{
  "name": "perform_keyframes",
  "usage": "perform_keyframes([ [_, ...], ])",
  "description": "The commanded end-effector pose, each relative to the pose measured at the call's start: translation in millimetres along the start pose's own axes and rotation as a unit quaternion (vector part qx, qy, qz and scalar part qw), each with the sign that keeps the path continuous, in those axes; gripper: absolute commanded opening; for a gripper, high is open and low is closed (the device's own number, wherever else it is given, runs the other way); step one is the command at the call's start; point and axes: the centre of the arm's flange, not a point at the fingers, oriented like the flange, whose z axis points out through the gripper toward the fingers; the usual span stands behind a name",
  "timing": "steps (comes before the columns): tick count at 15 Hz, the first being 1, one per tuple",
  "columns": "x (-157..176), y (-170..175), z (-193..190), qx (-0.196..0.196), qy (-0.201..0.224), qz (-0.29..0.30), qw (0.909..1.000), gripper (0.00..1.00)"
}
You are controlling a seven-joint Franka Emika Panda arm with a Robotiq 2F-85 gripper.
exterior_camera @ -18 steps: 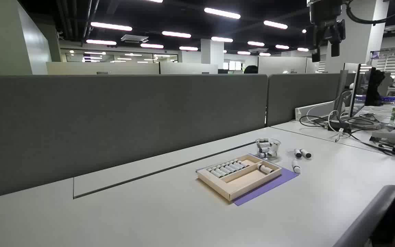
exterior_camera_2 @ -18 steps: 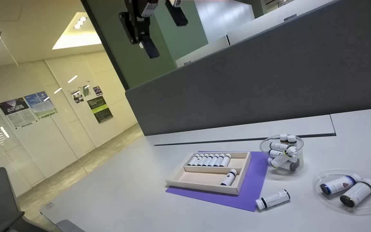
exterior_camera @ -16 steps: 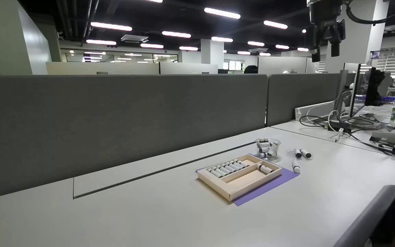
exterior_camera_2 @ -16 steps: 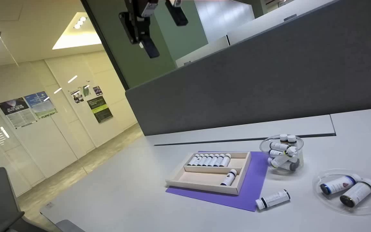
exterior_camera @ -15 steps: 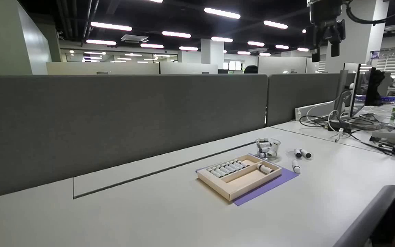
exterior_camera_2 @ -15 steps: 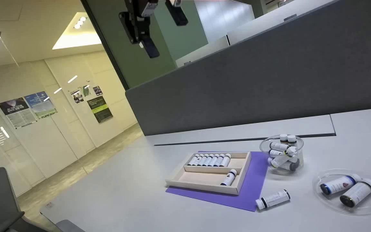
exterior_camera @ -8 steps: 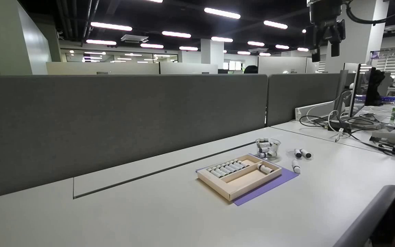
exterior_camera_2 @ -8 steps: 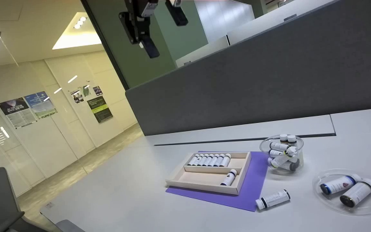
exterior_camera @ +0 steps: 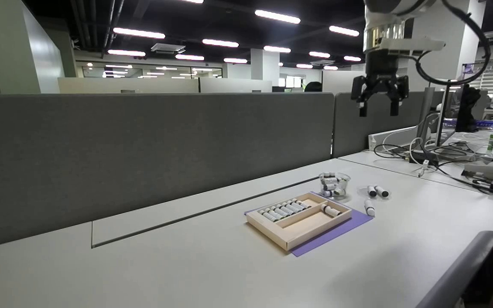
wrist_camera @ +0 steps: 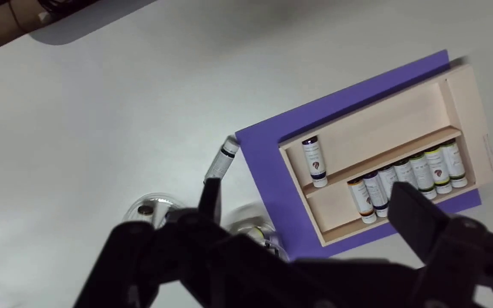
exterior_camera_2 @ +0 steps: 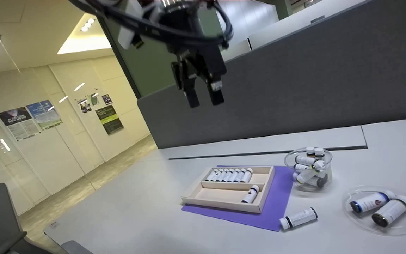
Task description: Pick up the bottle from the table and place it inside the clear bowl on the right
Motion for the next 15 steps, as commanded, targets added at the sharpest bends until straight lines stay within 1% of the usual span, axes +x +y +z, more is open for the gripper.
perform_keyframes([
  [1, 31.0, -27.9, 69.2, 0.015, -0.007, 0.092, 0.9956, 1.00],
  [3, 37.9, -38.9, 107.2, 0.008, 0.002, 0.125, 0.9921, 1.00],
  [6, 44.3, -43.5, 158.4, -0.020, 0.031, 0.163, 0.9859, 1.00],
  [9, 54.0, -30.3, 194.1, -0.054, 0.057, 0.193, 0.9781, 1.00],
  [11, 59.9, -10.8, 213.5, -0.093, 0.046, 0.205, 0.9732, 1.00],
  [12, 47.8, -17.7, 204.2, -0.065, 0.046, 0.180, 0.9805, 1.00],
  [13, 48.5, -11.6, 212.1, -0.072, 0.043, 0.182, 0.9798, 1.00],
  [15, 48.2, -12.4, 215.0, -0.071, 0.042, 0.179, 0.9804, 1.00],
])
